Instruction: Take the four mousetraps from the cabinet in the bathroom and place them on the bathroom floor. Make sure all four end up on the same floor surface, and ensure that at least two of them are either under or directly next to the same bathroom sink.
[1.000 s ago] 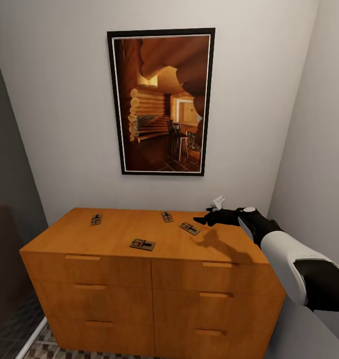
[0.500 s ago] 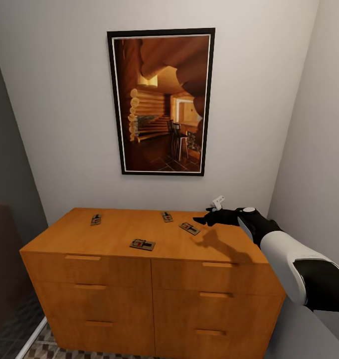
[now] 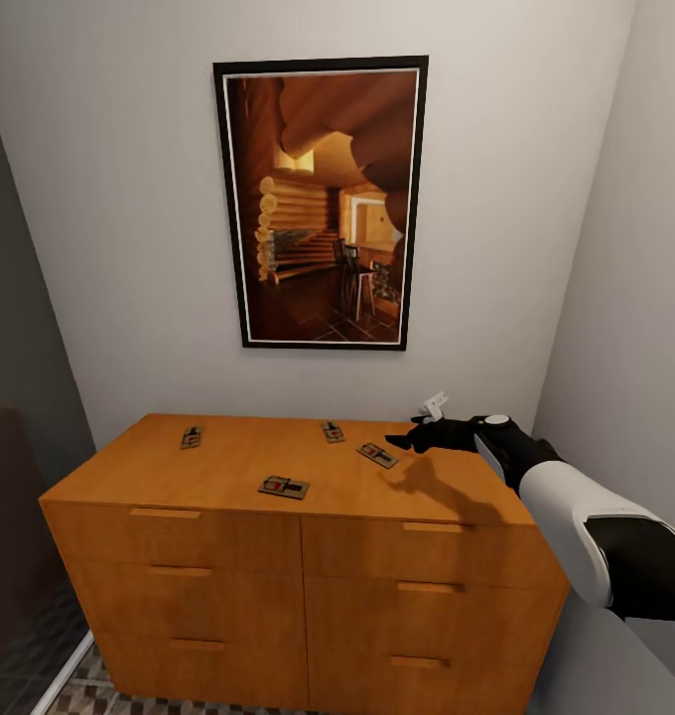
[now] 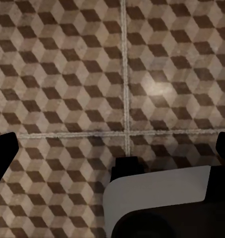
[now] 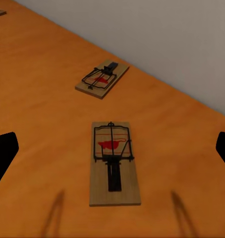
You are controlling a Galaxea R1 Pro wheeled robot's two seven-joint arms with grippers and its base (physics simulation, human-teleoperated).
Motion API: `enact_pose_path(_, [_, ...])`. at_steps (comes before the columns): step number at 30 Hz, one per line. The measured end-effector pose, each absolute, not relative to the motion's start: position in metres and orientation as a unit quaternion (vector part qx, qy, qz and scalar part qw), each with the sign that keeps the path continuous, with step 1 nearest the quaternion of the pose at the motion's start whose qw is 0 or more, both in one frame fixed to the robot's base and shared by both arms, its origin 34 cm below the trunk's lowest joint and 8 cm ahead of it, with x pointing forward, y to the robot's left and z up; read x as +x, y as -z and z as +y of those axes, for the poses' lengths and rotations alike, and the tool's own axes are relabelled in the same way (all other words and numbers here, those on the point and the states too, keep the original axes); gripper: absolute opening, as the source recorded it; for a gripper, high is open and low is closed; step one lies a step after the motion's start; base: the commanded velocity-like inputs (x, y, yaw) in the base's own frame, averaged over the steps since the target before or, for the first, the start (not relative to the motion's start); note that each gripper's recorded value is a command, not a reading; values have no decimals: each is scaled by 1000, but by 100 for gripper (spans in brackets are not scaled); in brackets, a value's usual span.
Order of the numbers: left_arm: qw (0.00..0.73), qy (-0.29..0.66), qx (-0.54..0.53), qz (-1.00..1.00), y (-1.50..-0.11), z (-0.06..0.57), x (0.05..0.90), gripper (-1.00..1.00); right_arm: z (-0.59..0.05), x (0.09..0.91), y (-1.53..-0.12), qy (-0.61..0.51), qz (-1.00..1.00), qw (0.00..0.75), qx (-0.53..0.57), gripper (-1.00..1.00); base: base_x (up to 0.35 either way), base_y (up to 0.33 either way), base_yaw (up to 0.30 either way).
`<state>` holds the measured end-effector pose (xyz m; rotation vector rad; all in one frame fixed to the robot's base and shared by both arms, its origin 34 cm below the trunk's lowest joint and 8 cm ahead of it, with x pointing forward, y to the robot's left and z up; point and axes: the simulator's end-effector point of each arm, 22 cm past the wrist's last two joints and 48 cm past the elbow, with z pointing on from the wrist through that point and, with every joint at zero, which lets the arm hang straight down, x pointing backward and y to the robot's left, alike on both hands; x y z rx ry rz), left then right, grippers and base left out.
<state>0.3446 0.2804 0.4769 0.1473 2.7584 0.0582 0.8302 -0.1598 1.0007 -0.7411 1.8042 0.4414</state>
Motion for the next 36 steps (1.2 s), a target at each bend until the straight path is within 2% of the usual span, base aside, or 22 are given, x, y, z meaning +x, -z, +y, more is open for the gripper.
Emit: enact_pose_path(36, [187,-21,52,981,-477,281,344,100,-165,828,-976,-182,779,523,-293,100,0,0,0])
